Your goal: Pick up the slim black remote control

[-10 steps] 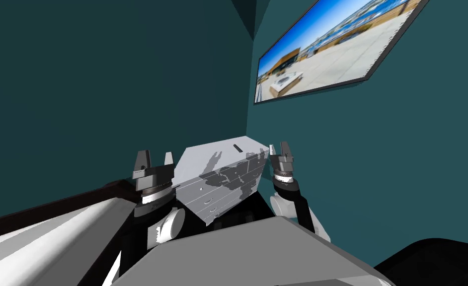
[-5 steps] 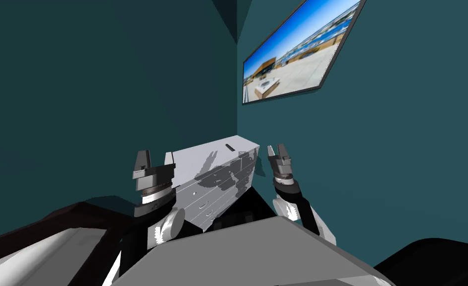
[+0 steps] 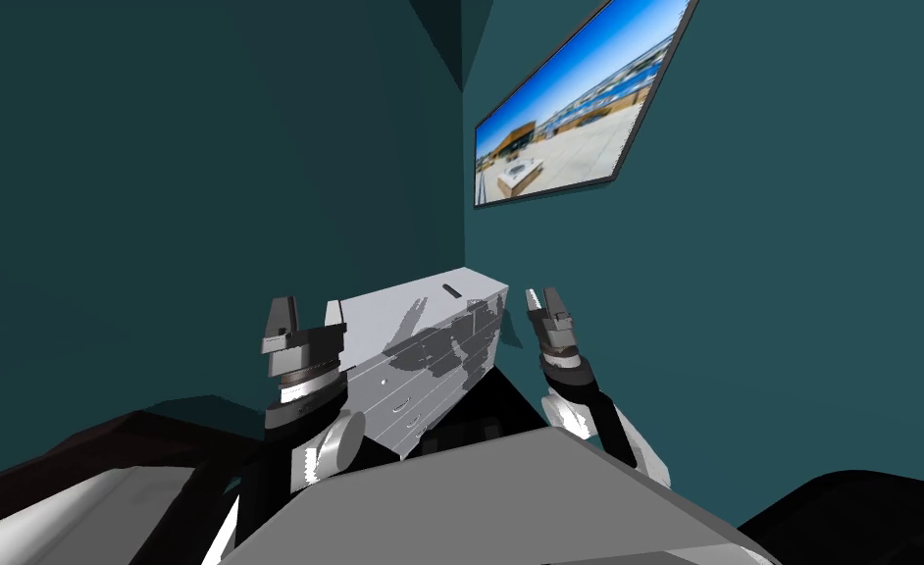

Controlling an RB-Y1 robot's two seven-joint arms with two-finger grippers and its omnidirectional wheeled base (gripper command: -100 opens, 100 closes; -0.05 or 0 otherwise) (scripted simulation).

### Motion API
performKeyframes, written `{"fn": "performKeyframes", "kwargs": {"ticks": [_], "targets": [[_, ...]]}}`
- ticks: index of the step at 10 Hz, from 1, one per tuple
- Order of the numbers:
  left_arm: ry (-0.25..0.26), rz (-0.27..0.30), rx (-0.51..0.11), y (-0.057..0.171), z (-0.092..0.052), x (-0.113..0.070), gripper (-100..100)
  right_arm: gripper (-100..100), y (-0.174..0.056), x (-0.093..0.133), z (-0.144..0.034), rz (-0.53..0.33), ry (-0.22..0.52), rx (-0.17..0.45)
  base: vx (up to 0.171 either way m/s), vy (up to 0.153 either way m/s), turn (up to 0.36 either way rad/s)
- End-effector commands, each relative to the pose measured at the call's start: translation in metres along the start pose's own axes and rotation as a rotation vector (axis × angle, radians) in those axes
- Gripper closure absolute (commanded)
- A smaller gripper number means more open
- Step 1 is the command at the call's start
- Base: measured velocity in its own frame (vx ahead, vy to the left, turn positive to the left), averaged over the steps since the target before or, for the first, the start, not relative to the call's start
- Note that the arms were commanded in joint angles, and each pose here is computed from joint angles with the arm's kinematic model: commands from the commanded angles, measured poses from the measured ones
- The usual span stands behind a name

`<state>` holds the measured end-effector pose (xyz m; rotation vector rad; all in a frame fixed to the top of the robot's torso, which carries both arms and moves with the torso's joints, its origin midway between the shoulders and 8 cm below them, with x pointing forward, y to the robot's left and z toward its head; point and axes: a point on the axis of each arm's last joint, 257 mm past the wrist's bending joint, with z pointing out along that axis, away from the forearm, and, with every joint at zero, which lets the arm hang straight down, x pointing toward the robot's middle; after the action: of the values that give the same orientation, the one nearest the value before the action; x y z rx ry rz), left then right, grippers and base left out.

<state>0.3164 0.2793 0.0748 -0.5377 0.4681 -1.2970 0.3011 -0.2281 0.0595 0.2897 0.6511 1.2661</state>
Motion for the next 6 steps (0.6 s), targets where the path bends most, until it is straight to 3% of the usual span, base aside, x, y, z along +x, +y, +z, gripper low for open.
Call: {"fn": "performKeyframes", "kwargs": {"ticks": [1,6], "targets": [[0.000,0.000,0.000,0.0000,0.0000,0.0000,0,-100,-0.0001,0.0001,0.0000,0.000,0.001,0.000,-0.019,0.023,-0.077],[0.000,0.000,0.000,0.0000,0.0000,0.0000,0,-100,-0.0001,0.0001,0.0000,0.000,0.001,0.000,-0.006,0.008,-0.033]]}}
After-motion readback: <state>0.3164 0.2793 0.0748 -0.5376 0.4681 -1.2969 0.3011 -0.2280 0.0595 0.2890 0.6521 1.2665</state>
